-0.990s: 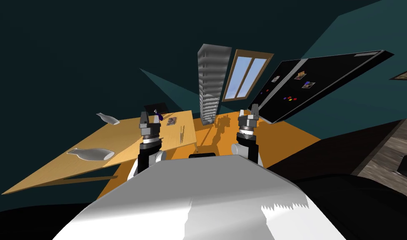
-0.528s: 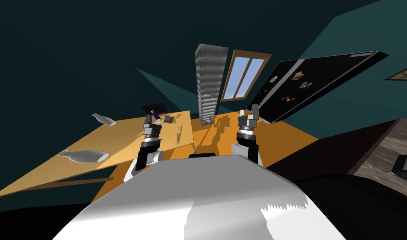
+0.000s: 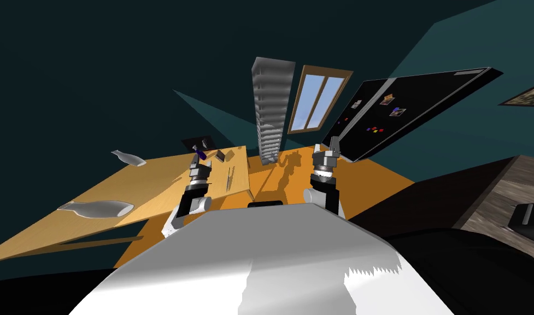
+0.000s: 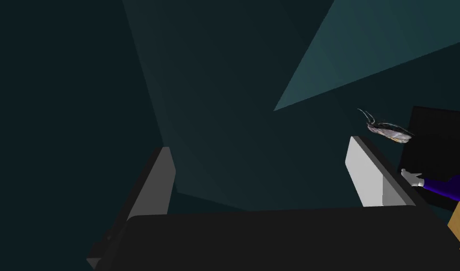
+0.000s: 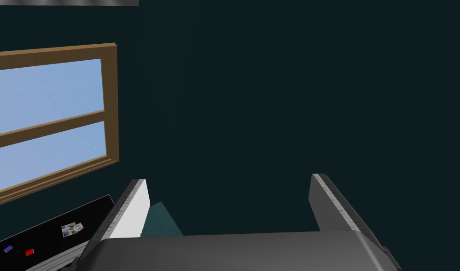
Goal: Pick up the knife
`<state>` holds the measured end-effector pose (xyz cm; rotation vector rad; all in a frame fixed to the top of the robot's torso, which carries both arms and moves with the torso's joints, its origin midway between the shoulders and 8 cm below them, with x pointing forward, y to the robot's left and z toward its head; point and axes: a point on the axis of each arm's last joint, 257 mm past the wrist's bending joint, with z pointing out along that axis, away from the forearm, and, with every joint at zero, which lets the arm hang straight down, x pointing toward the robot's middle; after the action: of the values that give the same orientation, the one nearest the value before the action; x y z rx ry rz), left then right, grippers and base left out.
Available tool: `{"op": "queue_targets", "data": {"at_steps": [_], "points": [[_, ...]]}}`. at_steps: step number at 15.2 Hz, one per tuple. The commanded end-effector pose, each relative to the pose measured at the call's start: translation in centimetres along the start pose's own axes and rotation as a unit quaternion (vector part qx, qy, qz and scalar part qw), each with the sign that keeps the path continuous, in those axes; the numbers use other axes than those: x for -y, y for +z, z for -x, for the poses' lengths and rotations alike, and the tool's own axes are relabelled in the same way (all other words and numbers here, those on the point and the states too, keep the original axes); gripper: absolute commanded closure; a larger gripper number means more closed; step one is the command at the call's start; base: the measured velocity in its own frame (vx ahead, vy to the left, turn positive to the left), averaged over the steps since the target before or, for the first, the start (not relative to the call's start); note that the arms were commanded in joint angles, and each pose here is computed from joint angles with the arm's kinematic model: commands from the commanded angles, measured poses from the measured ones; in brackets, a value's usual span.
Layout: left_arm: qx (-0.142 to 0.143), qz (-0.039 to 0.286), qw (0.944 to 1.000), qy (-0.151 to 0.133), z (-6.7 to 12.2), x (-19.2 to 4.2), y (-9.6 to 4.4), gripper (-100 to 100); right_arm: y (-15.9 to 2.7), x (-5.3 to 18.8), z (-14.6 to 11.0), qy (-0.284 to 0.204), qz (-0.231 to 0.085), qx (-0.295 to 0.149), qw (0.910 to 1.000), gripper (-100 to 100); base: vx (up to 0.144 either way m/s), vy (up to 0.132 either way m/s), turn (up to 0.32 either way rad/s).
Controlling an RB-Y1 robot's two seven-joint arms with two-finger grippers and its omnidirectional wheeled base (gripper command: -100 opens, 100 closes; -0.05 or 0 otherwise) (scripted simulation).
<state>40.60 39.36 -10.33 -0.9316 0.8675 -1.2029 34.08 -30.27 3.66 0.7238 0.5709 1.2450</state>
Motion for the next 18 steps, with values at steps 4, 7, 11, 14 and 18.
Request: {"op": "queue_targets", "data": {"at_steps": [4,7,11,14,18], "points": [[0.032,0.056,0.9973,-0.036,3.1,-4.5,-0.3,-100,0.0,0.0,0.0,0.000,0.000,0.000,1.0000,0,0.025,-0.093,-0.009],[0.048,0.078,0.9944,-0.053,4.5,-6.4,-0.5,-100,0.0,0.0,0.0,0.000,0.000,0.000,1.0000,0,0.015,-0.066,-0.006],[0.082,0.119,0.9854,-0.090,7.3,-9.8,-1.2,-100,0.0,0.0,0.0,0.000,0.000,0.000,1.0000,0,0.034,-0.087,-0.008],[0.103,0.141,0.9786,-0.109,8.7,-11.8,-1.9,-100,0.0,0.0,0.0,0.000,0.000,0.000,1.0000,0,0.027,-0.063,-0.005],[0.142,0.174,0.9627,-0.151,11.1,-14.8,-3.1,-100,0.0,0.0,0.0,0.000,0.000,0.000,1.0000,0,0.035,-0.068,-0.004]]}}
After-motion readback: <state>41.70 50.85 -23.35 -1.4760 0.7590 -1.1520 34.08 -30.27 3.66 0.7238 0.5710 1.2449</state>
